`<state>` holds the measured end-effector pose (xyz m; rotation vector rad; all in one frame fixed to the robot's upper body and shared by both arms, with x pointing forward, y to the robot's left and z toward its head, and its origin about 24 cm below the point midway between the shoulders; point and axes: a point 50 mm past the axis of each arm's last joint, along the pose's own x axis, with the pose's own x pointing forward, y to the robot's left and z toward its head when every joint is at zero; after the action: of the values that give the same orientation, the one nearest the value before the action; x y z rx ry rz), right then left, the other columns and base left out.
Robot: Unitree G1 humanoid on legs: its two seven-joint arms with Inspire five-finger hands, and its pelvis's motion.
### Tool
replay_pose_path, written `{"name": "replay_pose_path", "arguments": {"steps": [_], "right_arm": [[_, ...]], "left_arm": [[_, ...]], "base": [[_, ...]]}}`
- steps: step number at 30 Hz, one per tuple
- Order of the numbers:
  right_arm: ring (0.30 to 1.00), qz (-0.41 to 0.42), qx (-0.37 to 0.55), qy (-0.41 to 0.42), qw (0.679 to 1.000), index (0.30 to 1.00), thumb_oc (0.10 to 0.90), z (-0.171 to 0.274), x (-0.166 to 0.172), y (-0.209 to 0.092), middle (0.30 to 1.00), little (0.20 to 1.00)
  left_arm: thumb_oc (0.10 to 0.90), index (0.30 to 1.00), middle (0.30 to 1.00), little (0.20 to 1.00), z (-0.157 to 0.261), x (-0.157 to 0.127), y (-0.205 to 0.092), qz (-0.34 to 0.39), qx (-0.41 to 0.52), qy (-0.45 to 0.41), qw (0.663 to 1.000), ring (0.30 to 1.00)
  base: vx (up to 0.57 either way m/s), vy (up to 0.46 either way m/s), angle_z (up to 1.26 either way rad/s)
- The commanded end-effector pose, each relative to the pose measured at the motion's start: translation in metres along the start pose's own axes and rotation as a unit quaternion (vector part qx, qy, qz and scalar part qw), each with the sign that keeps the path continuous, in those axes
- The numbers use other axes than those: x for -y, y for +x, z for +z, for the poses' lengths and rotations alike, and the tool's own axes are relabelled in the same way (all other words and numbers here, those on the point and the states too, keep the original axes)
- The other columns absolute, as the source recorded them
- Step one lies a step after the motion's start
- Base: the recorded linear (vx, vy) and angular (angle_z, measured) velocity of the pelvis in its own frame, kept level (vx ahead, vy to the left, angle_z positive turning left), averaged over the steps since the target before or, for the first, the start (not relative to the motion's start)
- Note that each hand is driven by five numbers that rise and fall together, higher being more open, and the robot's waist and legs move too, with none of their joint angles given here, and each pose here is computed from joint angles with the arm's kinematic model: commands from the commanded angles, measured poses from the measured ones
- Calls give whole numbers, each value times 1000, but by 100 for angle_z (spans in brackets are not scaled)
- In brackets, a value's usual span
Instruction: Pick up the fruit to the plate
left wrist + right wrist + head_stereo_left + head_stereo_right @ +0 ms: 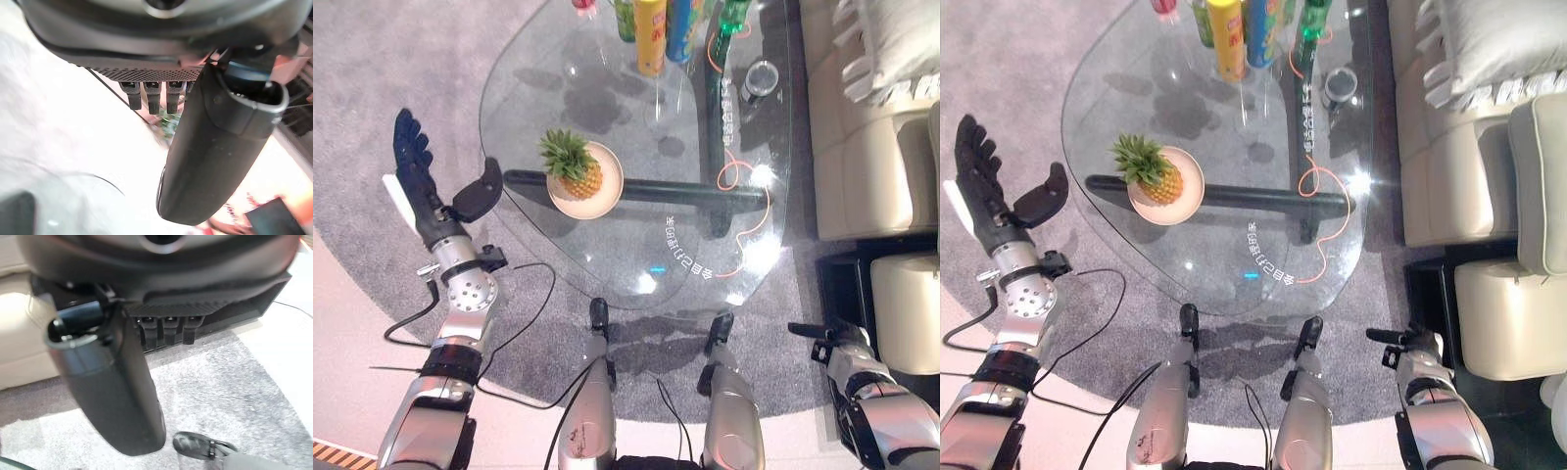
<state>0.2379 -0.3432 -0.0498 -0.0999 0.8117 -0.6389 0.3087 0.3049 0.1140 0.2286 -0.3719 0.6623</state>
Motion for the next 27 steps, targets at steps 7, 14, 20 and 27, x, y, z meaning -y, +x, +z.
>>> {"name": "replay_pose_path", "arguments": {"steps": [7,14,20,27], "right_arm": [[900,16,-127,-103,986,900,800,-103,43,-12,900,900],[900,63,-246,-177,951,900,800,-168,43,-36,900,900],[900,68,-284,-200,935,900,800,-186,43,-45,900,900],[900,93,-300,-226,922,900,800,-197,27,-51,900,900]], "left_arm": [[800,900,900,900,-86,-49,-57,-69,-221,-10,973,900],[800,900,900,900,-149,-75,-152,-177,-443,90,874,900],[800,900,900,900,-168,-96,-213,-234,-562,160,777,900],[800,900,900,900,-173,-97,-263,-328,-630,219,669,900]], "base": [[156,49,-3],[192,19,0],[73,-5,0],[5,-1,0]]}}
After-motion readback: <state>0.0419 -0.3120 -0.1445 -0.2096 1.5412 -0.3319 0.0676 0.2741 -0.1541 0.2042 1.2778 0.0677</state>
